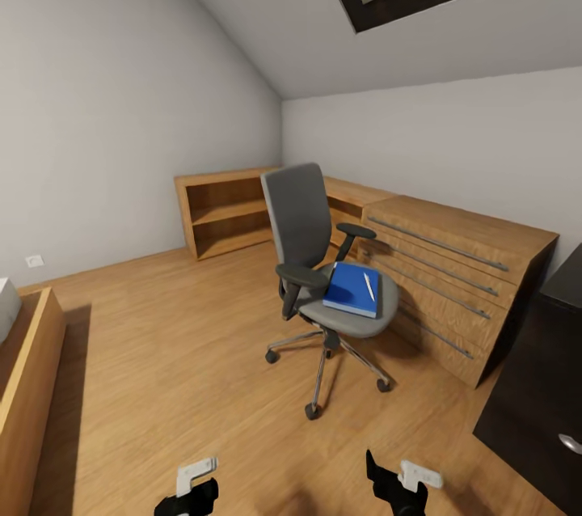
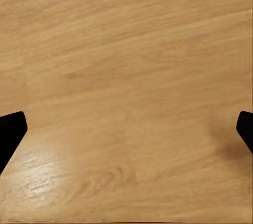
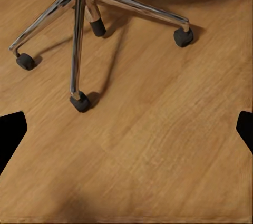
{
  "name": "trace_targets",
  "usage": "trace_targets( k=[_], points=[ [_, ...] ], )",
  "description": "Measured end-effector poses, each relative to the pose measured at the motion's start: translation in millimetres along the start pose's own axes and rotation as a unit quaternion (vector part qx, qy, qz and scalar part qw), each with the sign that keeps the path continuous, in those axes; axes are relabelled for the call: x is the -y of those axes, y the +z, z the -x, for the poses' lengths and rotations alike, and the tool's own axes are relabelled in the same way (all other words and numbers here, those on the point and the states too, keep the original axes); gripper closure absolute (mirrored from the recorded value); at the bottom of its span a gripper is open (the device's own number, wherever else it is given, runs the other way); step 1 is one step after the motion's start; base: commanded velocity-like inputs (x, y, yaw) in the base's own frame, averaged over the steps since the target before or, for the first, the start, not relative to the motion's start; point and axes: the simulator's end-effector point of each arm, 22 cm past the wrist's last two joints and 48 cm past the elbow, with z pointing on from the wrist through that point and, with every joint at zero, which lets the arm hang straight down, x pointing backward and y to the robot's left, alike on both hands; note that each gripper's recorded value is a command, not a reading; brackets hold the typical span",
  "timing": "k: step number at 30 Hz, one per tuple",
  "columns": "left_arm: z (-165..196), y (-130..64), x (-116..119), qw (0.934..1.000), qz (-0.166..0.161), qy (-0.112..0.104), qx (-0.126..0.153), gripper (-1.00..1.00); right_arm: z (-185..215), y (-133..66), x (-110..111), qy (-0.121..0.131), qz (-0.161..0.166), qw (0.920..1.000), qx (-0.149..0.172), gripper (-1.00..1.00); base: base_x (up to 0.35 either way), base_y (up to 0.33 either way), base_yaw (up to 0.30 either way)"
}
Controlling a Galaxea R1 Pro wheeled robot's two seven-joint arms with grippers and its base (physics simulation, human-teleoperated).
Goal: In the bedroom, organize the workspace by keeping the computer under the desk, ensuring the monitor is on the desk, placing the keyboard on the desk next to the monitor, placing the mouse on the desk next to the keyboard, moving the folder from the swivel chair onto the desk next to the mouse, stacking the notebook on top of the folder with the pen on top of the notebook, and positioning the swivel chair next to the desk.
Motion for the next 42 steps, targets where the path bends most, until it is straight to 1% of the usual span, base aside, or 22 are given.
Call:
trace_targets(
  k=[6, 11, 15, 26, 30, 35, 42],
  points=[
    [3, -8.2, -7, 1.0, 0.007, 0.003, -0.005, -1.0, 8, -5.8, -3, 0.0, 0.0, 1.0, -0.003, -1.0, 0.0, 0.0, 0.0],
    [9, -15.0, -8, 0.9999, 0.009, 0.004, -0.007, -1.0, 19, -8.9, -4, 0.0, -0.002, 1.0, -0.002, -1.0, 0.0, 0.0, -0.002],
    [9, -21.0, -11, 0.9998, 0.012, 0.008, -0.014, -1.0, 27, -11.6, -7, -0.001, -0.002, 1.0, -0.002, -1.0, 0.0, 0.0, -0.11],
    [22, -36.6, -12, 0.9996, 0.012, 0.012, -0.024, -1.0, 47, -19.9, -17, 0.0, 0.001, 1.0, -0.003, -1.0, 0.0, 0.0, -0.234],
    [28, -42.0, -9, 0.9996, 0.005, 0.012, -0.026, -1.0, 55, -22.8, -19, 0.0, 0.0, 1.0, -0.003, -1.0, 0.0, 0.0, -0.25],
    [37, -46.9, -11, 0.9996, -0.002, 0.011, -0.027, -1.0, 66, -26.3, -21, 0.0, -0.001, 1.0, -0.002, -1.0, 0.0, 0.0, -0.25],
    [51, -55.7, -12, 0.9996, -0.004, 0.01, -0.024, -1.0, 81, -31.2, -23, 0.002, -0.003, 1.0, 0.0, -1.0, 0.0, 0.0, -0.263]
  ],
)
